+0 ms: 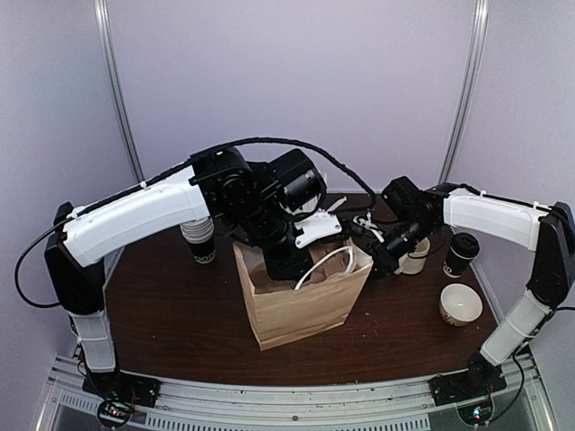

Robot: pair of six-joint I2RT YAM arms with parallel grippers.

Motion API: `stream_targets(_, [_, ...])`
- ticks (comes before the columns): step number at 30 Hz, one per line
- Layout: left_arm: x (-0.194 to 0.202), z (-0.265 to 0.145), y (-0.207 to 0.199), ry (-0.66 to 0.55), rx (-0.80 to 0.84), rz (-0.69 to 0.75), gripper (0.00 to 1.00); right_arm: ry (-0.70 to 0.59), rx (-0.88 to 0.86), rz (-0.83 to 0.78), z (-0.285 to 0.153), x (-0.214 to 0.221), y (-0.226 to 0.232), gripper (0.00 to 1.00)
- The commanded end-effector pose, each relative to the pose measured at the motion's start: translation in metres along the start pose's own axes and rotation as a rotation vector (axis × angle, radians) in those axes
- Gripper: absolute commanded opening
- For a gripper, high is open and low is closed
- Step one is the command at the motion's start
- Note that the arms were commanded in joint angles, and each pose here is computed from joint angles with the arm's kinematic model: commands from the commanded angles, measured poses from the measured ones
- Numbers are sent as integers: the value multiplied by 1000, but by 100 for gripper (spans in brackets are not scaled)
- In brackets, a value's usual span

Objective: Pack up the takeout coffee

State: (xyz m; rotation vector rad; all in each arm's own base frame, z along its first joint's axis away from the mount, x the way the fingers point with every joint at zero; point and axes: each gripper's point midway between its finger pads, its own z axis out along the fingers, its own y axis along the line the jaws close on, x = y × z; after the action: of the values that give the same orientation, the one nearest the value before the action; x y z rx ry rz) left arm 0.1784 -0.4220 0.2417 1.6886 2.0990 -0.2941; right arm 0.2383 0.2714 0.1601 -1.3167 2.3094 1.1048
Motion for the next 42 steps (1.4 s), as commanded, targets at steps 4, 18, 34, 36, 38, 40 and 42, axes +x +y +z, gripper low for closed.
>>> stream_targets(4, [32,-24,-3,67,5,-100,31,-26,-8,-20,-19,-2,26,43])
stream_targets(18, [59,-20,2,184,-41,-169,30,-47,-16,-26,-16,-3,25,44])
stream_targets(34, [67,-43,7,159,-78,-231,27,-184,33,-209,-85,-64,76,49])
stream_targets(36, [71,-40,7,181,-77,-243,27,-211,20,-225,-90,-73,88,52])
stream_targets(38, [77,-35,6,202,-73,-247,28,-222,4,-237,-90,-79,97,53])
stream_targets(40, [80,-30,5,215,-69,-247,27,-227,-5,-240,-87,-82,103,53])
stream_targets(42, [81,-25,4,215,-64,-246,27,-213,-5,-245,-80,-84,104,54])
